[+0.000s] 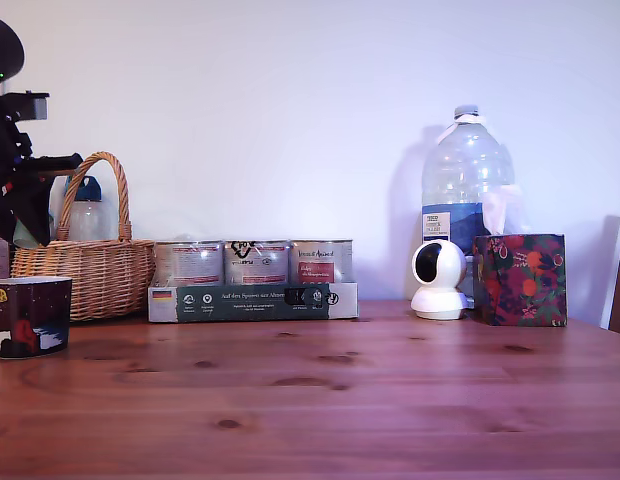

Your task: Pick up the coffee capsules from the table one by one and drop them inside the nearest coffee cup

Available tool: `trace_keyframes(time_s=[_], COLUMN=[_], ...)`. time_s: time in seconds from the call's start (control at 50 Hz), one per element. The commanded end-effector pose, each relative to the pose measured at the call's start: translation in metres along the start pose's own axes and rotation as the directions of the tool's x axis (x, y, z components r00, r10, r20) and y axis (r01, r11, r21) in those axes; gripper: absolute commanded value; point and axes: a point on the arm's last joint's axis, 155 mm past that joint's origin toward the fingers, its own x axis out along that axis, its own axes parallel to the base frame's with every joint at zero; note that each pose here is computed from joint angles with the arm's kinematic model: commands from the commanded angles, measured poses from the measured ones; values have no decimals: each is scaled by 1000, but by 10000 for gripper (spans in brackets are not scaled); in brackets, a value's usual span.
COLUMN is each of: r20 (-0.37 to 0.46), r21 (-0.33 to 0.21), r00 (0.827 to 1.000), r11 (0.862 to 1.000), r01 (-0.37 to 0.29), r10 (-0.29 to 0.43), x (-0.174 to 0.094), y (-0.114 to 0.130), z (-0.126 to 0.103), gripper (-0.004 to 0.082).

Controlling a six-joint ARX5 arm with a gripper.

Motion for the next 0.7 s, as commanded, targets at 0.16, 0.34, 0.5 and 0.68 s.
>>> trace_keyframes(time_s=[0.16,0.34,0.5,0.68], r20=[-67,-91,-91,-100], r21=[-1,3,1,1], r00=[998,996,996,995], r11=[1000,1000,1000,1000], r01=[-10,-8,-9,-8], r10=[9,8,9,8], x=[20,23,21,21], y=[8,8,9,9], z=[-11,-16,-14,-17], gripper=[178,178,178,178])
